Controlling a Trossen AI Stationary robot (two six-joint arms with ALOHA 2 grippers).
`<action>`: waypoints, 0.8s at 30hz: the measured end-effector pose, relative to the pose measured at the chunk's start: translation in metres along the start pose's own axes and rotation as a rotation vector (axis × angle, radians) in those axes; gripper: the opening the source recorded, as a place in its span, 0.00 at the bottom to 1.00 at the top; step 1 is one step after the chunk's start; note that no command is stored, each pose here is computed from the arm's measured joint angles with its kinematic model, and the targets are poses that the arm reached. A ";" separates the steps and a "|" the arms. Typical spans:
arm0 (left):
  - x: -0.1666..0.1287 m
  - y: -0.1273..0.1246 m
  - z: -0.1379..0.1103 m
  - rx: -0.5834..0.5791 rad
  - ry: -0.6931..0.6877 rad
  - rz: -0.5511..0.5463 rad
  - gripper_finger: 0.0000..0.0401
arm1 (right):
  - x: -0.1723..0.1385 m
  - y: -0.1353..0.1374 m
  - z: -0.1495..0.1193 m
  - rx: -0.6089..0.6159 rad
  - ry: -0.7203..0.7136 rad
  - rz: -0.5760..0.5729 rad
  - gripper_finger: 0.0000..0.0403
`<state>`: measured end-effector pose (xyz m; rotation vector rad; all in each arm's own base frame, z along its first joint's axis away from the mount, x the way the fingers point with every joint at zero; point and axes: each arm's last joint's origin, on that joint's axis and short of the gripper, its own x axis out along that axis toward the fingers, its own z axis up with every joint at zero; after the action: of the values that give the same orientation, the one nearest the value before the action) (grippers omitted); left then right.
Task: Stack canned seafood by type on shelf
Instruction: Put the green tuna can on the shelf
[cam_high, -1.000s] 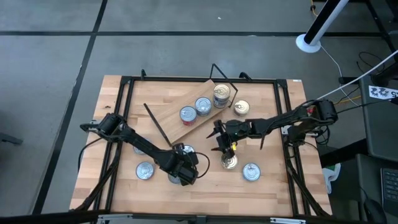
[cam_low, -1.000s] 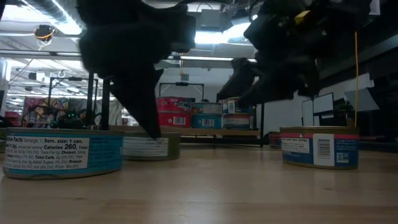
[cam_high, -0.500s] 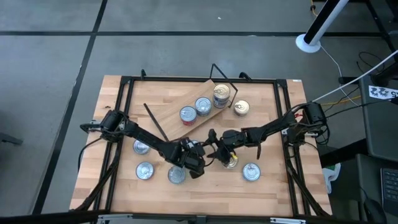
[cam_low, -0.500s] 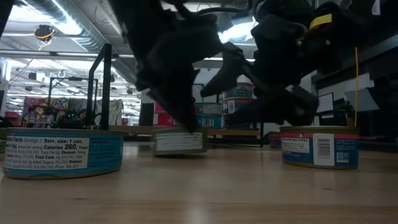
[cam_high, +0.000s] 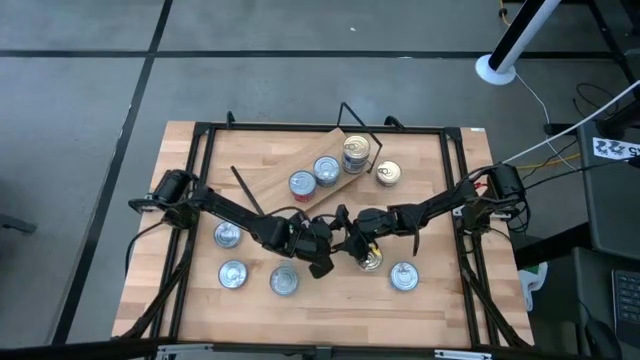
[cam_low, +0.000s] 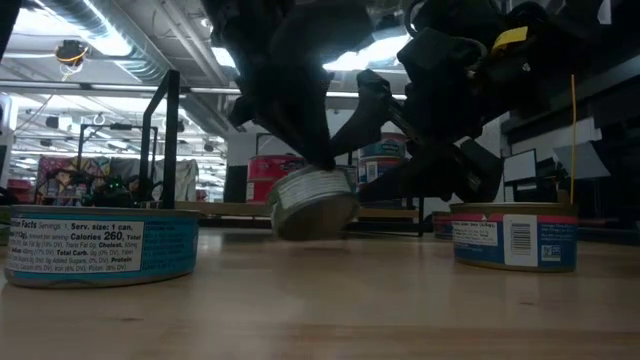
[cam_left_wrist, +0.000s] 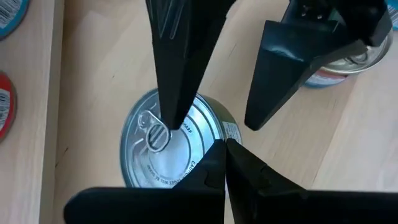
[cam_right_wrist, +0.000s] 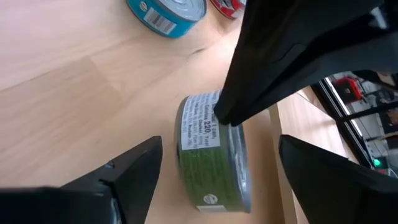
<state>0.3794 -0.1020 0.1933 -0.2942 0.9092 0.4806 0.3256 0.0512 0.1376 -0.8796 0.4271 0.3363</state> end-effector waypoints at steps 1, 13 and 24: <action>0.000 0.000 0.000 -0.002 -0.001 -0.002 0.00 | 0.000 0.000 0.000 0.001 0.009 -0.007 0.80; -0.004 0.000 0.007 -0.033 -0.033 -0.040 0.00 | 0.000 0.001 -0.003 0.044 0.049 -0.021 0.80; -0.022 0.004 0.017 -0.051 -0.057 -0.084 0.00 | 0.001 -0.001 -0.001 0.080 0.041 -0.033 0.60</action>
<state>0.3770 -0.0975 0.2210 -0.3619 0.8267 0.4333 0.3265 0.0494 0.1372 -0.8162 0.4602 0.2695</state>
